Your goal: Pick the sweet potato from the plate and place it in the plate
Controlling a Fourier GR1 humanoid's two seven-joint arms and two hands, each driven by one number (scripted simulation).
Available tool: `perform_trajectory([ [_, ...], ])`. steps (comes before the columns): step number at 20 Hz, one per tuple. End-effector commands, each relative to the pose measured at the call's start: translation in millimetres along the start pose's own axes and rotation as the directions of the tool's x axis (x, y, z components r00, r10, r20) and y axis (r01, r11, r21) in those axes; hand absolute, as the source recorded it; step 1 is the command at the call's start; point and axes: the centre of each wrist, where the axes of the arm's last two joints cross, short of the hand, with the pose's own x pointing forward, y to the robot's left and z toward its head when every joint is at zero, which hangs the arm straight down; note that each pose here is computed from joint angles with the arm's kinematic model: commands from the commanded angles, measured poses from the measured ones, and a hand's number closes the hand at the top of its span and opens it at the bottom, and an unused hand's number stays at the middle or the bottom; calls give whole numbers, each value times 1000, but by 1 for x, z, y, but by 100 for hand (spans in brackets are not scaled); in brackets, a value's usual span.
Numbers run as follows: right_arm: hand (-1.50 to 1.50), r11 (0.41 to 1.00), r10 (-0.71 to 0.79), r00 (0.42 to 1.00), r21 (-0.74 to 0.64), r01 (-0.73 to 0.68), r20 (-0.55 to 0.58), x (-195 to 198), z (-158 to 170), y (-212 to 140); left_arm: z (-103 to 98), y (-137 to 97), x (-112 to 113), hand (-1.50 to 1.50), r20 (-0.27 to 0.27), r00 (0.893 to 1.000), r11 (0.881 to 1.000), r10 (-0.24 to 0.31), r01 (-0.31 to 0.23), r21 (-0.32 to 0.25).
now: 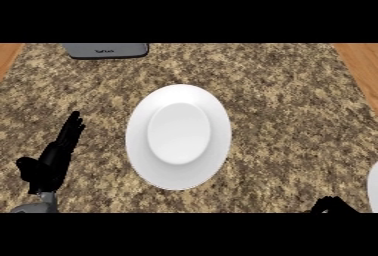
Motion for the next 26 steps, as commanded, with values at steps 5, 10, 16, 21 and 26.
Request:
perform_trajectory([
  [5,150,962,-61,995,-262,80,81,55,56,-71,-7,0,7,0,16,1000,1000,-16,16,-2],
  [10,150,953,-75,988,-281,110,133,83,51,-73,-13,-23,9,0,14,1000,999,6,-5,-50],
  [16,150,948,-82,982,-291,130,170,132,53,-75,-20,-22,19,0,34,999,999,-13,15,-49],
  [21,150,976,-69,979,-191,106,191,168,18,-51,-12,1,-5,0,26,1000,999,-4,6,-47],
  [26,150,976,-137,969,-142,168,204,206,-17,-26,-23,-21,13,0,31,1000,999,-2,4,-48],
])
